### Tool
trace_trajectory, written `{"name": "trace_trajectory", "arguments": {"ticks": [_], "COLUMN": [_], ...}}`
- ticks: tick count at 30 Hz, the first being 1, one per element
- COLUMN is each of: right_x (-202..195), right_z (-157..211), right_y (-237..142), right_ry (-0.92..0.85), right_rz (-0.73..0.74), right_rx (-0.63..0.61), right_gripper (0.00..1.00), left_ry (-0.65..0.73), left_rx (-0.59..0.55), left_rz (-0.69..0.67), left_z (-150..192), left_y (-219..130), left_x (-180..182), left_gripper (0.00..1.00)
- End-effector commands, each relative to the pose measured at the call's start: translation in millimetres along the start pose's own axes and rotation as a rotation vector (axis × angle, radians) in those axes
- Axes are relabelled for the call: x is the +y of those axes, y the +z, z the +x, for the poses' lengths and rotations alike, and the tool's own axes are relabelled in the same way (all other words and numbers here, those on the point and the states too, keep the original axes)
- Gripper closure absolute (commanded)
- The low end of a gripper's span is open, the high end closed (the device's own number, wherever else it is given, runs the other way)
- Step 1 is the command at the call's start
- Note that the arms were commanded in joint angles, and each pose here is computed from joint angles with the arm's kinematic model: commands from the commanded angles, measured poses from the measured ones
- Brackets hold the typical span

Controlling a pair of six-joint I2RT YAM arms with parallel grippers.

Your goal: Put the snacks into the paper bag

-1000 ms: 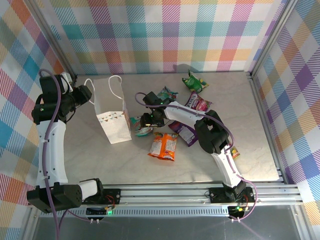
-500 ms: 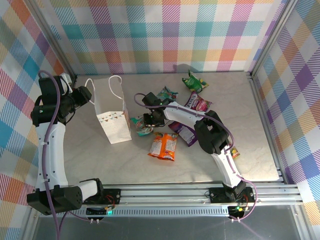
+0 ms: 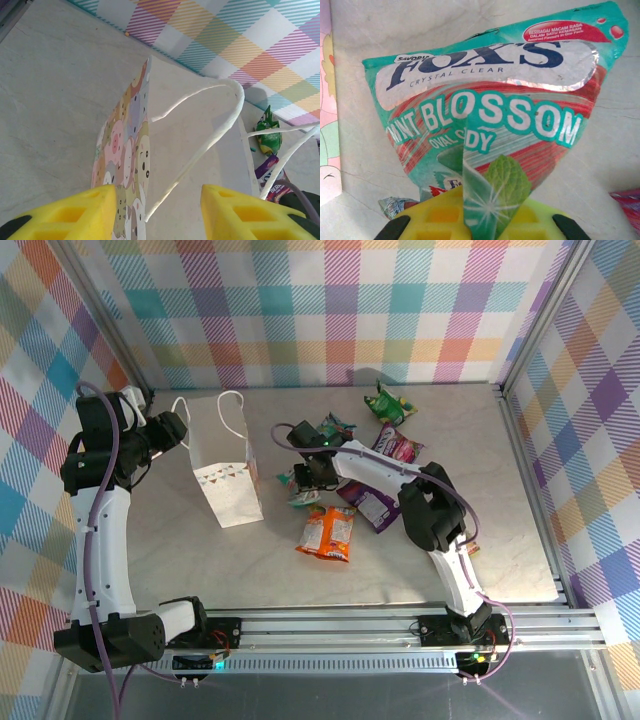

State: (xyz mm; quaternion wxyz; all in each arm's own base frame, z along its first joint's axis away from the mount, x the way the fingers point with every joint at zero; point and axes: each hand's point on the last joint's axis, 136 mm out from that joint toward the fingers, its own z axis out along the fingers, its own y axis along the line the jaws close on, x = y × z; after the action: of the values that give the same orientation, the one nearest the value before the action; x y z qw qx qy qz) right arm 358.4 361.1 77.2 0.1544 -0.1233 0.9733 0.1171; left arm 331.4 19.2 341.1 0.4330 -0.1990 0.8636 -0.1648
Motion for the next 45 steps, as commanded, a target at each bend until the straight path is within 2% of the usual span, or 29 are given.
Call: {"name": "trace_trajectory", "arguments": {"ticks": [1,16,21,39,45], "right_x": [-4,-3,-8,6,23], "right_z": [-12,-39,-51,-74,-77], "right_y": [-37,-131,-170,-289,-318], "right_ry": [-0.025,-0.059,-0.103,-0.122,-0.142], "right_rz": [0.015,-0.005,0.038,-0.069,-0.142], "right_rx": [-0.066,-0.262,-0.364,-0.631,-0.688], "right_gripper": [0.87,0.9,0.9,0.9,0.9], "left_ry": [-0.03,-0.06,-0.097,-0.117,-0.127], "left_rx": [0.013,0.035,0.064,0.101,0.103], "left_rz": [0.014,-0.018,0.043,0.015,0.033], "left_z": [4,10,18,30,32], "left_y": [4,17,20,20,22], "left_x": [3,13,5,12,10], "left_gripper": [0.52,0.69,0.77,0.8,0.8]}}
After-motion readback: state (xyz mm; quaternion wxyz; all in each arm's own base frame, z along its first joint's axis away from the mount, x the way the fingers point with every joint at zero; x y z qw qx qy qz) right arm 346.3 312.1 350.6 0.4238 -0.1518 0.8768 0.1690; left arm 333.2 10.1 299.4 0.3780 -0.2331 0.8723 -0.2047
